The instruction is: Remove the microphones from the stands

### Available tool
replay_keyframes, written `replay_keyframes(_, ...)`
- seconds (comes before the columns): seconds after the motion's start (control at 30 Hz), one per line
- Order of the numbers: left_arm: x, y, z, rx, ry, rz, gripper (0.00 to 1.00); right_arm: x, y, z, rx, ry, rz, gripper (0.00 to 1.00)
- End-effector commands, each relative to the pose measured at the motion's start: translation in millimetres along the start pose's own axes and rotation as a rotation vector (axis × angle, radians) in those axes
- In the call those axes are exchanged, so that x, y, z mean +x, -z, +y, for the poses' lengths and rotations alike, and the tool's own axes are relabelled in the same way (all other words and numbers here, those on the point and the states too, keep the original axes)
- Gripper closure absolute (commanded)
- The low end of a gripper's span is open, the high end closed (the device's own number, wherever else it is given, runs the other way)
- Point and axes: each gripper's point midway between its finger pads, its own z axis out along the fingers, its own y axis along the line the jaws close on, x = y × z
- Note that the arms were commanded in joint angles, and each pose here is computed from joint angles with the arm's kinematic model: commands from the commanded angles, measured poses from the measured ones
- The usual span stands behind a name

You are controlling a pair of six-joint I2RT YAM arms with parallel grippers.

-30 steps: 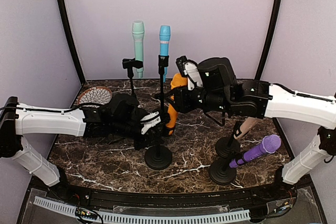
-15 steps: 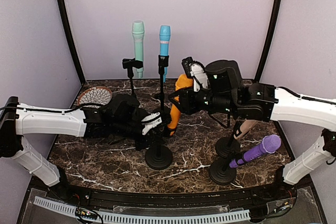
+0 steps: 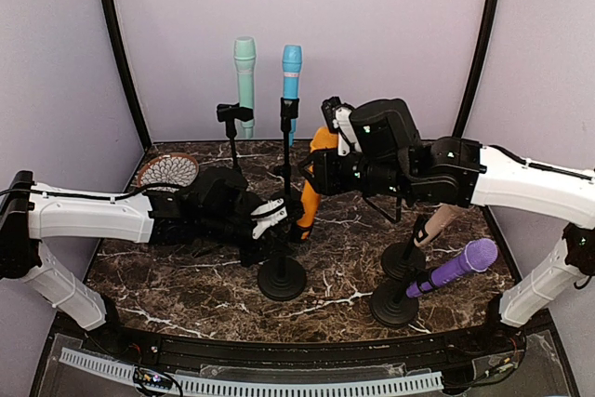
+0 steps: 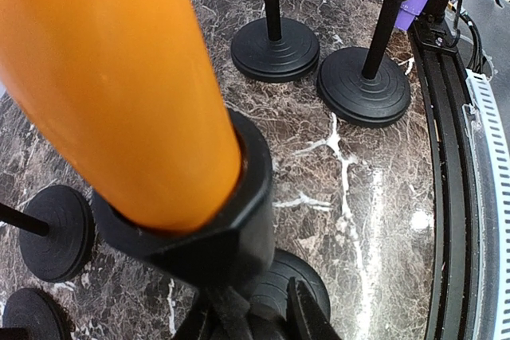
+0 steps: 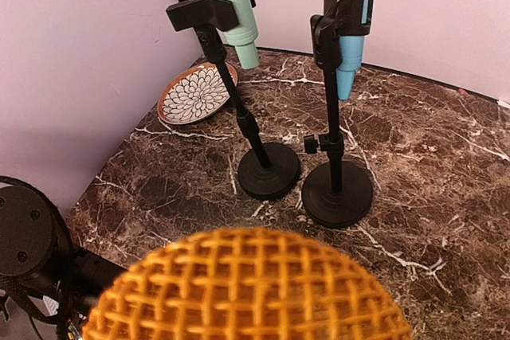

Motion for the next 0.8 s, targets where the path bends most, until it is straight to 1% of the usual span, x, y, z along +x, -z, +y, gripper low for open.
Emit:
replay_keyframes(0.0,28,-5,-13,0.042,-0.034,0.106,1.00,-63,18,-11,0.073,-0.088,-0.208,0.90)
replay_keyframes(0.67,29,-6,-14,0.045,-0.033,0.110,1.00,-73,28,-3,0.006,-0.090,-0.225,0.90)
replay_keyframes(0.77,29,-6,-14,0.046,-0.033,0.109,1.00,-73,30,1,-0.045,-0.077,-0.228,0.90)
